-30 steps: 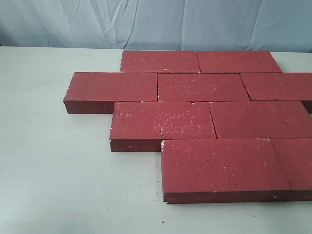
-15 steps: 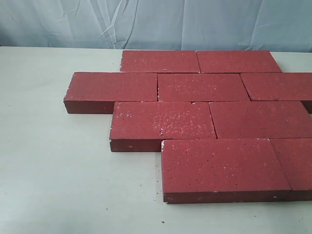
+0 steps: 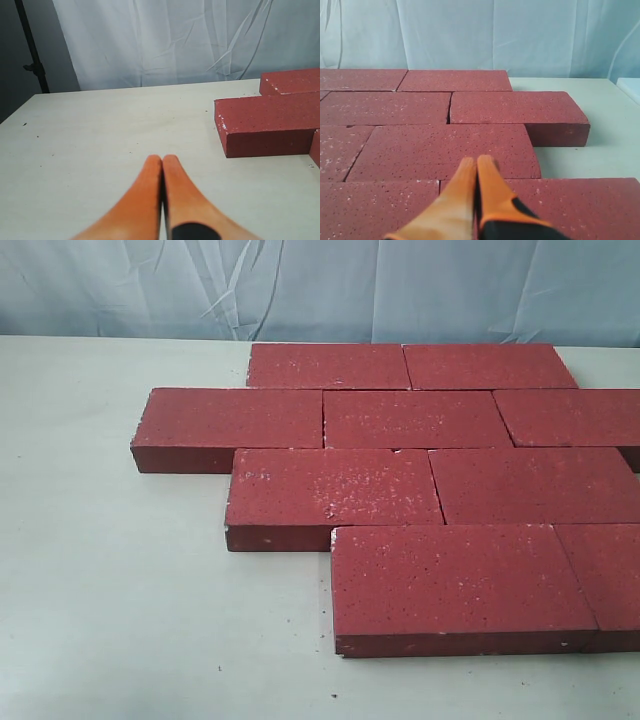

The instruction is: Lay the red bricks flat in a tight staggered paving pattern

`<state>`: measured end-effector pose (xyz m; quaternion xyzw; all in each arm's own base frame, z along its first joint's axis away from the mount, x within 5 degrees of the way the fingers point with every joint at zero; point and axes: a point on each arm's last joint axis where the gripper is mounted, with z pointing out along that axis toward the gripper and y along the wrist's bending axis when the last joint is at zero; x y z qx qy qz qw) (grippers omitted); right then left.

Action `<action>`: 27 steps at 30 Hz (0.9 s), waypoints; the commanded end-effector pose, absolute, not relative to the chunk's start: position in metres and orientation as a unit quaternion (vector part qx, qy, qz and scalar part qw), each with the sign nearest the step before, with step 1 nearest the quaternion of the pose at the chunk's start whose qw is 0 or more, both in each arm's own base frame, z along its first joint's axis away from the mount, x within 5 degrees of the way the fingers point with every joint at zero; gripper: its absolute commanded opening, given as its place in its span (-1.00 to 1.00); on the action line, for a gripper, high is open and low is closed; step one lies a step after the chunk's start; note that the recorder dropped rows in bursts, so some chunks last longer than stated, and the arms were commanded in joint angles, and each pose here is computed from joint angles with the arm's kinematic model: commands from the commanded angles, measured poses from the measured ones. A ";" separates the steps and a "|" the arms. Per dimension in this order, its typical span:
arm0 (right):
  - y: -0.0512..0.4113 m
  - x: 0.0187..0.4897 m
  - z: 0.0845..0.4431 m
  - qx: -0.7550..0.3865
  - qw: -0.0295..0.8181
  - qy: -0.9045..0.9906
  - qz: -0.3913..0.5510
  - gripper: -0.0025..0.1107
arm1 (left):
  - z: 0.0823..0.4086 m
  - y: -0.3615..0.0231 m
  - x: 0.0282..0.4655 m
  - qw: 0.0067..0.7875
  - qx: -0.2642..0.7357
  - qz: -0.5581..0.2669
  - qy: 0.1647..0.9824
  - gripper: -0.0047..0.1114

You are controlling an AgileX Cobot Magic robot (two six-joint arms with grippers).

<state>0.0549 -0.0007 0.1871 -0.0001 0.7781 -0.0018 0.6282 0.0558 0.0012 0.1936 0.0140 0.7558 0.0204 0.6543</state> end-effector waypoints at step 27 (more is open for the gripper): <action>-0.001 0.054 0.185 -0.012 0.625 0.780 -0.015 -0.97 | 0.192 0.001 0.056 0.654 0.010 0.019 0.756 -0.92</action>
